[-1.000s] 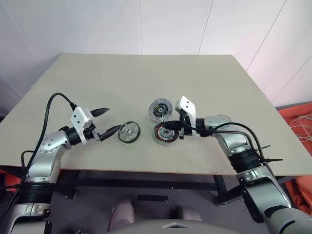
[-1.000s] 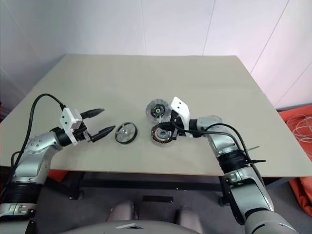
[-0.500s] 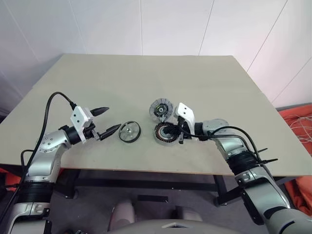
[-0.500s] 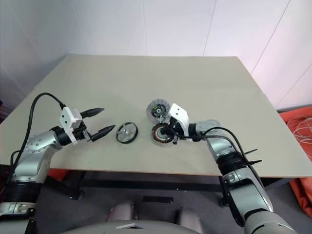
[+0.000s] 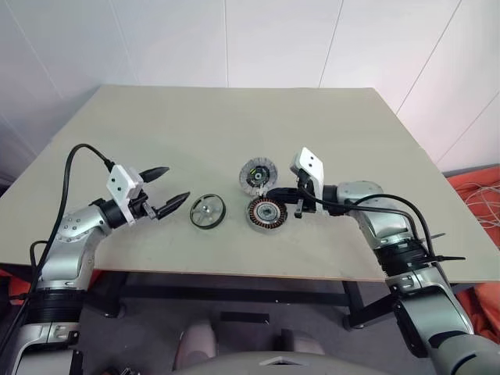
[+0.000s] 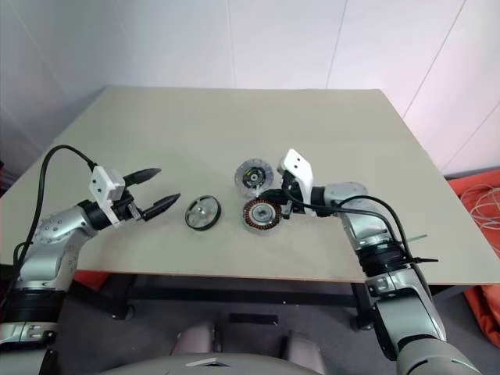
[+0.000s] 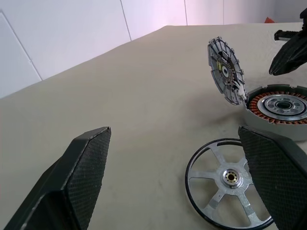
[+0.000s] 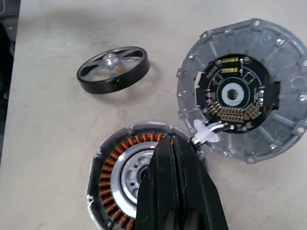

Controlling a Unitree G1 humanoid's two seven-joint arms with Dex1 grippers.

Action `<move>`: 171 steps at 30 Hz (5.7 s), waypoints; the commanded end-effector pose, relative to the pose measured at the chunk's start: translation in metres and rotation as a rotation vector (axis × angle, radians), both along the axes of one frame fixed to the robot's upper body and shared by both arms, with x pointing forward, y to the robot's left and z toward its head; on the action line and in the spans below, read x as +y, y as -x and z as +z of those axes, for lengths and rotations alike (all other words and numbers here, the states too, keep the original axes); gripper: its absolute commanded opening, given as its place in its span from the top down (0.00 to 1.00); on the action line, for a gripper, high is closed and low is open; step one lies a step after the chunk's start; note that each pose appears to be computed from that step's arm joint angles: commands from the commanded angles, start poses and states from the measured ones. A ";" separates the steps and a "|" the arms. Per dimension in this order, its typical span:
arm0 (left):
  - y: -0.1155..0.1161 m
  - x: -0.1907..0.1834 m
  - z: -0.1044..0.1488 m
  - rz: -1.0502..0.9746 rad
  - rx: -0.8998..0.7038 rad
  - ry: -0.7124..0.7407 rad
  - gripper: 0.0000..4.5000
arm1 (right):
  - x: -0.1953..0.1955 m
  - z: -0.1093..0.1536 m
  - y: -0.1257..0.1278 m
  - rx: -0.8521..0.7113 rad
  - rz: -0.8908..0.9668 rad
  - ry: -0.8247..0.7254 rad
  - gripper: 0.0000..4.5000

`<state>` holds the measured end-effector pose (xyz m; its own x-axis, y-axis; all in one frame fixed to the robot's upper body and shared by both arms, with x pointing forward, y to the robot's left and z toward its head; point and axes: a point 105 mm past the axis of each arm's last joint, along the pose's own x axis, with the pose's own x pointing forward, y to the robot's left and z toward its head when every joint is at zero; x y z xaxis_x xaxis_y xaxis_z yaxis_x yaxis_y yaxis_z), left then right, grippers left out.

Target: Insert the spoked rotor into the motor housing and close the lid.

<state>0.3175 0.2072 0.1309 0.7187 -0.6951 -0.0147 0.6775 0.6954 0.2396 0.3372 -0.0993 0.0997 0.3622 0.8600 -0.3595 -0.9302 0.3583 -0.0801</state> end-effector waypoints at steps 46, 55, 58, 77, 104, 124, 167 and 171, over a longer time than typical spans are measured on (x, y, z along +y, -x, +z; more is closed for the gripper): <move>0.013 -0.006 0.008 -0.640 0.293 -0.845 0.00 | -0.005 0.042 0.019 -0.214 0.157 0.136 0.01; 0.006 -0.030 -0.001 -0.670 0.307 -1.010 0.00 | -0.010 0.038 0.020 -0.205 0.142 0.146 0.01; 0.005 -0.043 -0.006 -0.650 0.293 -1.025 0.00 | -0.010 0.038 0.020 -0.206 0.140 0.146 0.01; -0.014 -0.016 0.022 -0.207 0.444 -0.164 0.00 | -0.017 0.037 0.022 -0.194 0.109 0.139 0.01; 0.046 -0.018 -0.036 -0.028 0.993 0.425 0.00 | -0.017 0.039 0.023 -0.202 0.101 0.126 0.01; 0.033 -0.030 -0.050 0.054 1.025 0.706 0.00 | -0.009 0.043 0.021 -0.209 0.114 0.109 0.01; 0.006 -0.055 -0.070 0.125 1.039 0.986 0.74 | -0.006 0.043 0.024 -0.207 0.122 0.087 0.00; 0.004 -0.053 -0.068 0.126 1.025 0.996 0.91 | -0.007 0.042 0.024 -0.205 0.119 0.089 0.00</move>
